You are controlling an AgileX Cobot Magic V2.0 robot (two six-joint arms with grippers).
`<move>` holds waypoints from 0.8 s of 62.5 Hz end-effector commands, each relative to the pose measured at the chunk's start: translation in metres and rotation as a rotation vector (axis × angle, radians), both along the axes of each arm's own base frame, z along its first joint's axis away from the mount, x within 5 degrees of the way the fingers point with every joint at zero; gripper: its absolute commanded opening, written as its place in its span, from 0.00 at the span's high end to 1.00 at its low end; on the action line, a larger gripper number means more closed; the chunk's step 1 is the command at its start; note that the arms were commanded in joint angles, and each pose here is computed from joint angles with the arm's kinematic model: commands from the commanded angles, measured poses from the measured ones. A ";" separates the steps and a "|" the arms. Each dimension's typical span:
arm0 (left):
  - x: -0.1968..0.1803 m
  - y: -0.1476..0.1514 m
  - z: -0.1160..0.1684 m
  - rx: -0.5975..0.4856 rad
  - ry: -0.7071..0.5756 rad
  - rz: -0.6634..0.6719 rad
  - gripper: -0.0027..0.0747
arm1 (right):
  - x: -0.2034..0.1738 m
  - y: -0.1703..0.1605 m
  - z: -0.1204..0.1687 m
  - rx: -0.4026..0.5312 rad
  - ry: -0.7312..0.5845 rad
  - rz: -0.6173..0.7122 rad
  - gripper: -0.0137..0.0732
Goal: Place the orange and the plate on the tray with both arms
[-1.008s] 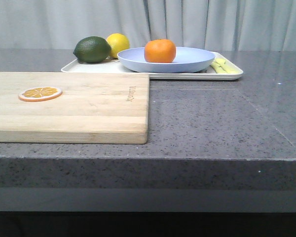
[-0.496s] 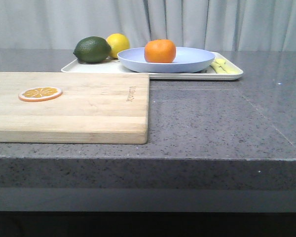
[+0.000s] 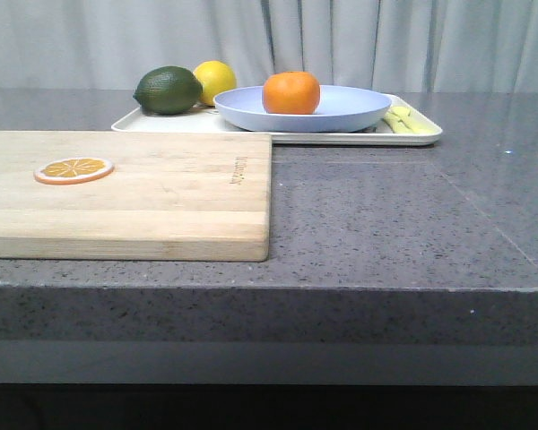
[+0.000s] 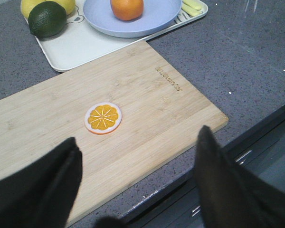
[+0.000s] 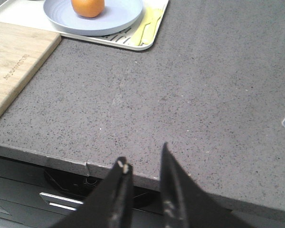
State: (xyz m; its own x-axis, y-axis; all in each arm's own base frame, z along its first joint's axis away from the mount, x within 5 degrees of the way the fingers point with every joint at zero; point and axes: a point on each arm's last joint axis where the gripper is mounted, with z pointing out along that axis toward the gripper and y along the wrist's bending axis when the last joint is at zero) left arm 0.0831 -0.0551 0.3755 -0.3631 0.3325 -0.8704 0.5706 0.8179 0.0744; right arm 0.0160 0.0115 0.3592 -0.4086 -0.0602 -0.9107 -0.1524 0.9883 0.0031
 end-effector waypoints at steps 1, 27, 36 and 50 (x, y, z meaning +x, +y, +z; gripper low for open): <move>0.002 -0.003 0.014 -0.067 -0.074 -0.004 0.65 | 0.004 -0.001 0.011 -0.006 -0.084 -0.007 0.78; 0.002 -0.003 0.014 -0.067 -0.074 -0.004 0.99 | 0.004 -0.001 0.010 -0.006 -0.082 -0.007 0.92; 0.002 -0.003 0.014 -0.067 -0.074 -0.004 0.99 | 0.004 -0.001 0.010 -0.006 -0.082 -0.007 0.92; 0.002 -0.001 0.006 -0.074 -0.090 0.002 0.99 | 0.004 -0.001 0.010 -0.006 -0.082 -0.007 0.92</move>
